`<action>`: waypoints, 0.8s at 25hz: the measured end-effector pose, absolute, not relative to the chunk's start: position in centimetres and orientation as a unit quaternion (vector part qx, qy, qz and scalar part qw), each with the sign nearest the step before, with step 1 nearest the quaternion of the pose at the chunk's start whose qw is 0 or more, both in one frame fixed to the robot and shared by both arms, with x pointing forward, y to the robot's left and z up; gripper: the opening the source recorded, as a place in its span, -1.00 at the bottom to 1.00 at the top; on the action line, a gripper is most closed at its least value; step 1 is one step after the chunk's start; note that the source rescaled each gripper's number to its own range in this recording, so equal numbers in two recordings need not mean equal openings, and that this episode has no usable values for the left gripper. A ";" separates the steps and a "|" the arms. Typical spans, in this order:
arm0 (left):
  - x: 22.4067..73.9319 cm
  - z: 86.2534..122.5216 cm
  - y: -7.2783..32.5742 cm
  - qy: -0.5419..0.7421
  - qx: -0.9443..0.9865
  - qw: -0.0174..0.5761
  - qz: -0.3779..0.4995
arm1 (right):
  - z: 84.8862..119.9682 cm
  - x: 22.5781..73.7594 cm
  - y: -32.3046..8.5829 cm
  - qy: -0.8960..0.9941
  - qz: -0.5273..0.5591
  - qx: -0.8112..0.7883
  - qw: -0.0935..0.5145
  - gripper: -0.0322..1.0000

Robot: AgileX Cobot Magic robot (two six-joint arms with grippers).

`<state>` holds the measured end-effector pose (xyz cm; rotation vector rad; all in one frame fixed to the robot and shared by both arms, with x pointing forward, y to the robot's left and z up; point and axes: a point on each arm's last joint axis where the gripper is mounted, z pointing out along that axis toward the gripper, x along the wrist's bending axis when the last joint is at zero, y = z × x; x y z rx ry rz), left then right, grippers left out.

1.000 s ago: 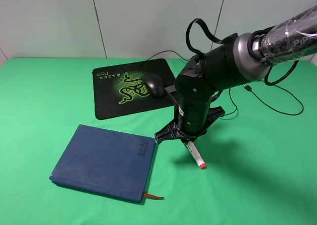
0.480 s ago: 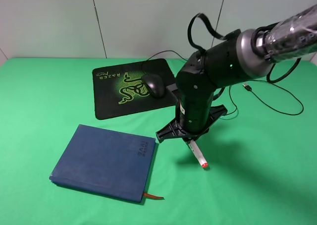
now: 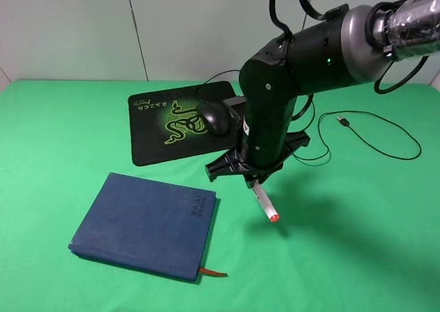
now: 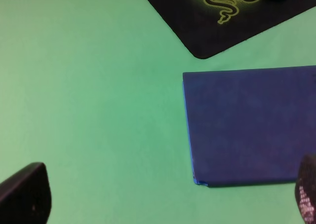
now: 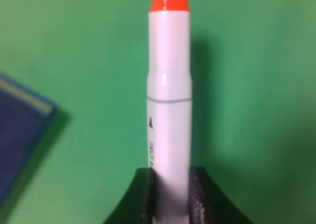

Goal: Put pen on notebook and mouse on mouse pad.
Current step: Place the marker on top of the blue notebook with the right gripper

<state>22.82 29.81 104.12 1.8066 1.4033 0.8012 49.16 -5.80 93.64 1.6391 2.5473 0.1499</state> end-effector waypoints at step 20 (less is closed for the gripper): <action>22.8 104.1 29.8 0.542 0.698 0.351 0.309 | 98.5 48.3 1.7 0.874 0.156 0.461 -0.007 -0.90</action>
